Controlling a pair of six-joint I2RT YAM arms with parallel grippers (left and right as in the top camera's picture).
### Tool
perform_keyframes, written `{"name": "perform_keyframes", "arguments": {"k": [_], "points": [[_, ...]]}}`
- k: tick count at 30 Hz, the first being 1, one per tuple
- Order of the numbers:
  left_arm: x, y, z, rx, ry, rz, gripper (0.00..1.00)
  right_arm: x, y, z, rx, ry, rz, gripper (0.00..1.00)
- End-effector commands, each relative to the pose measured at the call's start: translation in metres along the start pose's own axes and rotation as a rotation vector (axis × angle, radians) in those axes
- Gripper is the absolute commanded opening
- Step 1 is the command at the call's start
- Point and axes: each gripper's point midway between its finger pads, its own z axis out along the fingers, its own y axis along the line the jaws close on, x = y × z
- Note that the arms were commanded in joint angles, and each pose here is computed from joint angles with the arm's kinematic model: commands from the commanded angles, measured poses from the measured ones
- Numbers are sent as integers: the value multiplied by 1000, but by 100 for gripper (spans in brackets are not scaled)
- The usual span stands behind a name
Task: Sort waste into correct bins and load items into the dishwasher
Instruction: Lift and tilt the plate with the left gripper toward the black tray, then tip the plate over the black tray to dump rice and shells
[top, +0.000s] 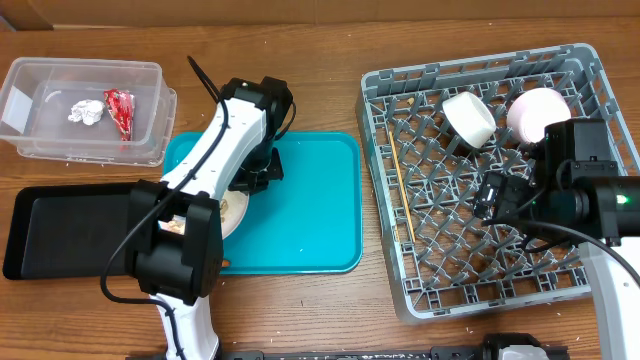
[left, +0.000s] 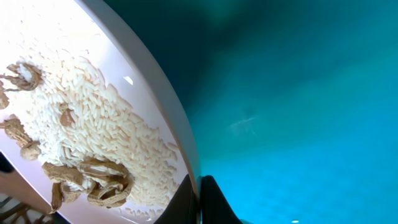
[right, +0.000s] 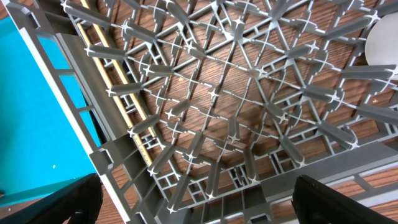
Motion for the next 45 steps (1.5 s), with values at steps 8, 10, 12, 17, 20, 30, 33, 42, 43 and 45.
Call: {"name": "perform_keyframes", "arguments": {"k": [8, 10, 12, 17, 20, 30, 33, 42, 43, 45], "points": [[-9, 24, -23, -39, -3, -53, 4, 0, -1, 0, 1, -5, -6, 100], [-10, 32, -22, -39, 12, -70, 4, 0, -1, 0, 1, -5, -6, 100], [-12, 41, -21, -37, 22, -94, 4, -1, -1, 0, 1, -6, -6, 100], [-18, 64, -24, -21, 22, -141, 4, -1, -1, 0, 1, -6, -6, 100], [-21, 78, -27, -7, 15, -167, 4, -1, -1, 0, 4, -7, -6, 100], [-30, 122, -22, 109, 45, -204, 4, -1, -1, 0, 4, -7, -6, 100], [-33, 129, -20, 151, 51, -207, 4, -1, -1, 0, 4, -6, -6, 100], [-46, 142, -16, 350, 37, -214, 4, -1, -1, 0, 4, -6, -6, 100], [-47, 144, -16, 365, 36, -217, 4, -1, -1, 0, 4, -6, -6, 100], [-48, 148, -16, 397, 34, -217, 4, -1, -1, 0, 4, -6, -6, 100]]}}
